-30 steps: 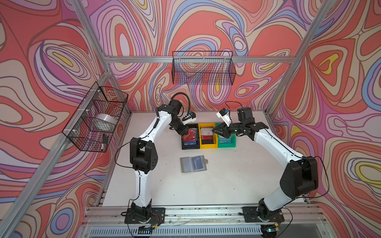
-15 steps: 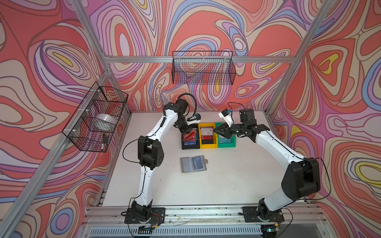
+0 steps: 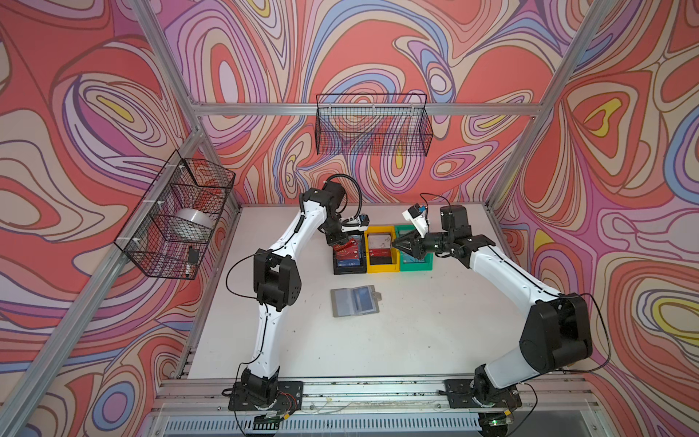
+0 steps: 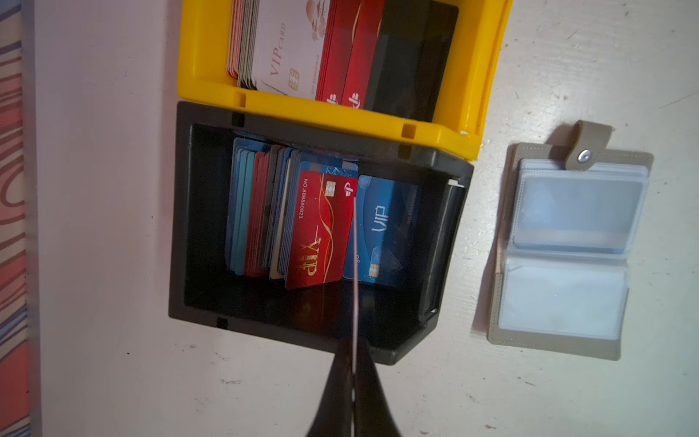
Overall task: Take the credit cards out of the card holder
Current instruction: Place the credit card in the storage box.
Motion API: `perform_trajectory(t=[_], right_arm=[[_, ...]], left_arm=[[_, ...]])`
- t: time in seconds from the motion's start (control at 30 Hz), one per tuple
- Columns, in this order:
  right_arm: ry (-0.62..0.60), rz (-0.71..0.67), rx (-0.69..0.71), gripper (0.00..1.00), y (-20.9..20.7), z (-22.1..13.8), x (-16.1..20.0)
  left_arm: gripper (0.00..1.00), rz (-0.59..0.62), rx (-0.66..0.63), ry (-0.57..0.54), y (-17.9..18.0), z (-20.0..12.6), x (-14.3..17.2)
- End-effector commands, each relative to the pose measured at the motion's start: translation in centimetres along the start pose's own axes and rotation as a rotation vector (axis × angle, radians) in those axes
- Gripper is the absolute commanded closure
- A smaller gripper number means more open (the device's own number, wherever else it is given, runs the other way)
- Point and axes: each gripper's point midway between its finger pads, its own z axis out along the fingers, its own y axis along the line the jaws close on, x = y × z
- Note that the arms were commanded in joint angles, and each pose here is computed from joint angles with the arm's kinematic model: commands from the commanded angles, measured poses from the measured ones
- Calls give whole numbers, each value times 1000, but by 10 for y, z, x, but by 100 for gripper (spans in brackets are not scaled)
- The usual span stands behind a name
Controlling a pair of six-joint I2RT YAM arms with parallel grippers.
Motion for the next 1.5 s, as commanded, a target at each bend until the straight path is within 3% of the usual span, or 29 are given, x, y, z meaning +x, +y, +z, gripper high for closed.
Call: perform_trajectory(t=[0.0, 0.47, 1.33, 1.47], right_arm=[[-36, 0, 11, 79, 2, -6, -7], [-30, 15, 23, 79, 3, -8, 0], [-23, 44, 6, 79, -1, -2, 6], [-23, 43, 8, 79, 0, -2, 6]], left_arm=[[100, 76, 26, 47, -2, 18, 10], [100, 141, 41, 37, 1, 45, 7], [100, 222, -20, 106, 15, 63, 20], [93, 227, -35, 100, 17, 62, 20]])
